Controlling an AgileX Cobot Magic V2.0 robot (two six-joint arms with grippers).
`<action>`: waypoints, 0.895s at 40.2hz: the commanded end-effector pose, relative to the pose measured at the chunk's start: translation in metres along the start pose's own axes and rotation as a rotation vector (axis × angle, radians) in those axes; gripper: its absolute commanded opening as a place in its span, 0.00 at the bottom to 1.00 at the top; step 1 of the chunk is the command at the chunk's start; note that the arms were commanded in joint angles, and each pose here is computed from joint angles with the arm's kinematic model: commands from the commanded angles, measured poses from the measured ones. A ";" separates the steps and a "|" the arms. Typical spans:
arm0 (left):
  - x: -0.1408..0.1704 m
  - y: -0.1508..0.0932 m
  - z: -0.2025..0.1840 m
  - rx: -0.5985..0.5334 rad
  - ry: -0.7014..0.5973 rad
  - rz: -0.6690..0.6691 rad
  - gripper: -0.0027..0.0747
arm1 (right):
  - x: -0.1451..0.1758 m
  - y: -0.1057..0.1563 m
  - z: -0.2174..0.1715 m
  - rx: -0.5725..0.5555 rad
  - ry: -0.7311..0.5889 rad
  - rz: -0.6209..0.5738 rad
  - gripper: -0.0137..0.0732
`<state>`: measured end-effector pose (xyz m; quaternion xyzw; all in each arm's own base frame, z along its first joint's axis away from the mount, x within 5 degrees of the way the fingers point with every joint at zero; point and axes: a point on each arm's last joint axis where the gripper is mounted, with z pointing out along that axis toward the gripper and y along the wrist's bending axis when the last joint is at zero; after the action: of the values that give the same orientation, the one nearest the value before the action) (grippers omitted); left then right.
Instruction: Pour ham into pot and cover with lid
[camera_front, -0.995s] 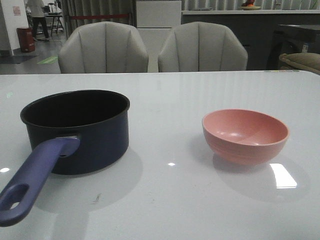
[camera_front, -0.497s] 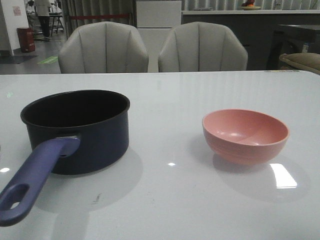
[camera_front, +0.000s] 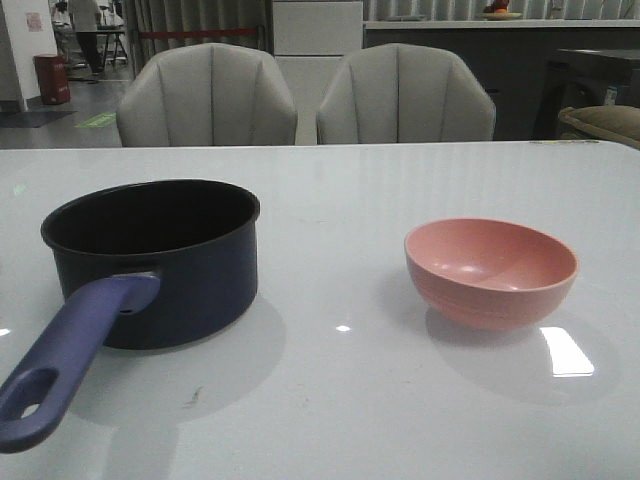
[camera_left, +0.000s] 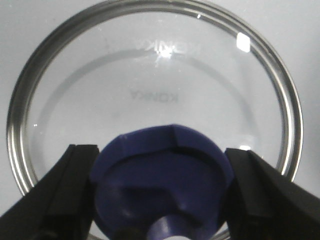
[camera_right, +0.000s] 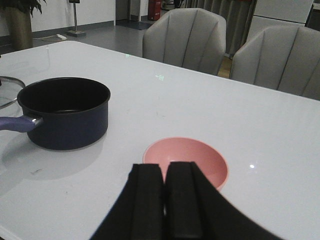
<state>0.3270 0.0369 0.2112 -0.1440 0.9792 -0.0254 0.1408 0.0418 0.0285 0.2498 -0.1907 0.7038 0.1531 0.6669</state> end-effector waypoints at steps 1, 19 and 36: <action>-0.014 -0.004 -0.044 0.026 -0.168 0.033 0.29 | -0.015 -0.003 -0.002 0.029 -0.085 0.002 0.33; -0.025 -0.087 -0.132 0.135 -0.268 0.320 0.29 | -0.015 -0.003 -0.002 0.029 -0.085 0.002 0.33; -0.001 -0.183 -0.124 0.206 -0.141 0.581 0.29 | -0.015 -0.003 -0.002 0.029 -0.085 0.002 0.33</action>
<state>0.3453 -0.1228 0.3216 0.1378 0.9718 -0.0600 0.1815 0.0418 0.0285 0.2498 -0.1907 0.7038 0.1531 0.6669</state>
